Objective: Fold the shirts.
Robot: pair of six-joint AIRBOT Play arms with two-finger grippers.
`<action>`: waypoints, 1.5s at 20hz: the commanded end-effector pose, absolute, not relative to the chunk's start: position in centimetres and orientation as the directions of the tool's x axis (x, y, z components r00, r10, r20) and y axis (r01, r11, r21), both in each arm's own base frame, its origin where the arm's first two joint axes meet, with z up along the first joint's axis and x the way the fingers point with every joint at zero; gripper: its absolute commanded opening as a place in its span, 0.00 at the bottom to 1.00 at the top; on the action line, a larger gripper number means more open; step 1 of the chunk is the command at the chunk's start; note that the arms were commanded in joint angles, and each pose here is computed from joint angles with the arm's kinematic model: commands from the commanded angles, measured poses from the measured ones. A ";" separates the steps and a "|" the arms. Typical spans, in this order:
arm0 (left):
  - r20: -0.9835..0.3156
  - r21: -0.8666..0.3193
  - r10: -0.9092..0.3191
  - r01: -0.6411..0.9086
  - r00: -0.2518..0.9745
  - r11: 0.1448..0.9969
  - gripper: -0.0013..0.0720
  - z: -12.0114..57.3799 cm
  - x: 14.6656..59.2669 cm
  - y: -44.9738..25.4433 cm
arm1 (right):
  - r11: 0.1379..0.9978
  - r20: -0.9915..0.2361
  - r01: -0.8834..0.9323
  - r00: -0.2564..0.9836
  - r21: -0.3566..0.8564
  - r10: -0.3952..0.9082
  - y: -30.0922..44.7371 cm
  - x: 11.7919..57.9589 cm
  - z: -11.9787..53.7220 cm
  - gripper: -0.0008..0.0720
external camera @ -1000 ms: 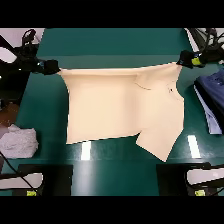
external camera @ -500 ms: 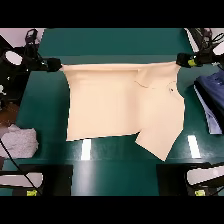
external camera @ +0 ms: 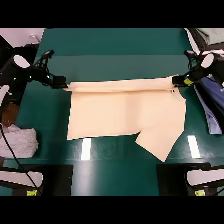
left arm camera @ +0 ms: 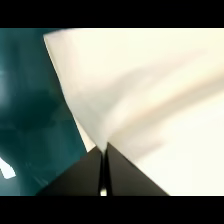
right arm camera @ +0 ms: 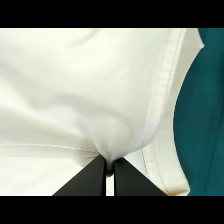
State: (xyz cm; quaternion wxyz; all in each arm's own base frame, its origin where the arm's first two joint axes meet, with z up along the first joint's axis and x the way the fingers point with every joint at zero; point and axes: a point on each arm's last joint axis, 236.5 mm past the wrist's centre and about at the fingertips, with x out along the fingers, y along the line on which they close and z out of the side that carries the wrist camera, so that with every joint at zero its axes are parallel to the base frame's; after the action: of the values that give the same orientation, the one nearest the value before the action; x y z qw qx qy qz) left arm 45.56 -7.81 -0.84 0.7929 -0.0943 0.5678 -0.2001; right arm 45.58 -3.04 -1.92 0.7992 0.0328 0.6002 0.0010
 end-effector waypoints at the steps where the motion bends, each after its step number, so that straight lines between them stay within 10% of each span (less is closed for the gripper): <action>1: -0.882 -0.421 -0.446 0.171 0.151 0.890 0.05 -2.2 43.1 -8.3 | 0.998 -0.969 0.044 0.246 0.040 0.028 -3.1 43.7 -2.4 0.04; 3: -0.883 -0.433 -0.453 0.160 0.120 0.887 0.05 -2.3 42.4 -8.5 | 0.998 -0.967 0.047 0.254 0.040 0.027 -3.3 43.4 -1.7 0.05; 5: -0.885 -0.443 -0.457 0.145 0.089 0.885 0.63 -2.3 41.6 -8.6 | 0.998 -0.964 0.051 0.264 0.042 0.028 -3.4 43.2 -0.9 0.43; 6: -0.886 -0.444 -0.457 0.136 0.079 0.886 0.71 -2.3 41.4 -8.5 | 0.997 -0.964 0.056 0.264 0.043 0.027 -3.6 42.9 -0.5 0.54; 22: -0.864 -0.476 -0.487 -0.103 -0.130 0.873 0.71 -6.7 23.3 -7.5 | 0.954 -0.896 0.080 0.373 0.291 0.242 -1.7 37.4 6.0 0.53; 30: -0.796 -0.585 -0.603 -0.181 -0.059 0.790 0.70 -8.6 22.7 -10.7 | 0.953 -0.902 0.076 0.352 0.294 0.250 -1.4 36.9 5.9 0.53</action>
State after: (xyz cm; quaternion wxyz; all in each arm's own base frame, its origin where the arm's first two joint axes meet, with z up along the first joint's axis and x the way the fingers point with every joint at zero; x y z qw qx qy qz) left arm 22.94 -10.13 -7.97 0.6260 -0.2608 0.7146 -0.1715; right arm 37.16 -1.59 5.95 0.8126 0.1429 0.5627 0.0514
